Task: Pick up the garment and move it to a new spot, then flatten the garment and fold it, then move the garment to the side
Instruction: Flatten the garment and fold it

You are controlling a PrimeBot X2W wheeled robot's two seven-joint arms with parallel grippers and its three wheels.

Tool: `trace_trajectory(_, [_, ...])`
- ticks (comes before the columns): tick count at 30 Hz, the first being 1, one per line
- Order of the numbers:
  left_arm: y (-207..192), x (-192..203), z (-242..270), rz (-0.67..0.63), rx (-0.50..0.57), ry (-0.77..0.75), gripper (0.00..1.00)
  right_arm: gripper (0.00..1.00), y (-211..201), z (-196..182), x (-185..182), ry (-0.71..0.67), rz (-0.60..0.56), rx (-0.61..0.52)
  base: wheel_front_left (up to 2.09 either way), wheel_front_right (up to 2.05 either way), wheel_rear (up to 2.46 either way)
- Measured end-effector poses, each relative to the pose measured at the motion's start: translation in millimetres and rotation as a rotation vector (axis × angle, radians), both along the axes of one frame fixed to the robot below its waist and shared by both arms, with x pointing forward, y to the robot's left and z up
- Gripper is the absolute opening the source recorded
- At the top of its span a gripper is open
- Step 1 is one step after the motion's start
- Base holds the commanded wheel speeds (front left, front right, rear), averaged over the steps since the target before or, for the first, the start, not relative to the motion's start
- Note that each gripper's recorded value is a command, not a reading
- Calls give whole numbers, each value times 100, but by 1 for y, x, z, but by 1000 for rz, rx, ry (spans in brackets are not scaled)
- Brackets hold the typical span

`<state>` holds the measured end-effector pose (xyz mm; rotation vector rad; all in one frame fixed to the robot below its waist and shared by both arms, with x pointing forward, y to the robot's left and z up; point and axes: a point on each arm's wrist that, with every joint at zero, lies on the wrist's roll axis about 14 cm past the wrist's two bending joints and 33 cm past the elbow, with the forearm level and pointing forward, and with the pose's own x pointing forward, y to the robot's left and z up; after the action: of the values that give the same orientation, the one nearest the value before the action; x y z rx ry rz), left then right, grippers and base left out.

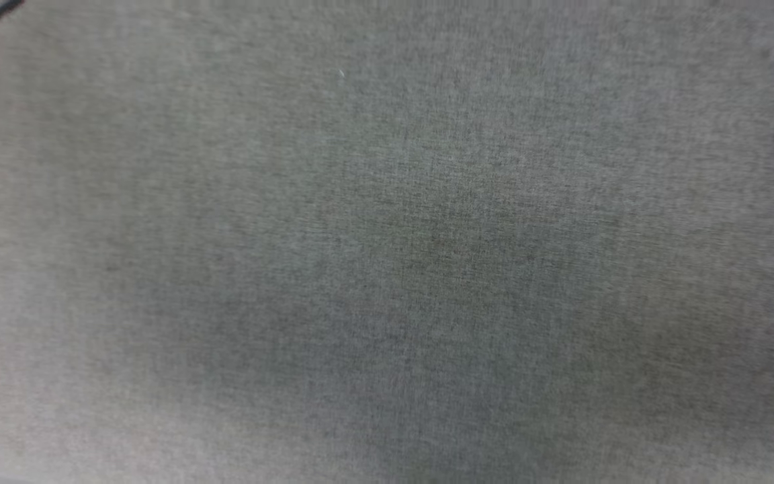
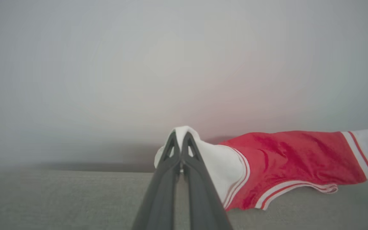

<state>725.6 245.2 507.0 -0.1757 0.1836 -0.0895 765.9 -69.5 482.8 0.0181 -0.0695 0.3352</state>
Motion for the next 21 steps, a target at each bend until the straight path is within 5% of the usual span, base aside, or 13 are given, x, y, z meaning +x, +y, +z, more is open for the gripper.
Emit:
trace_trajectory(7, [12, -47, -2, -7, 25, 113, 0, 0, -4, 9, -40, 138, 45, 56, 0, 0, 0])
trace_trajectory(21, [37, -186, -9, -26, 29, 197, 0, 0, -48, 15, -189, 382, 136, 39, 0, 0, 0])
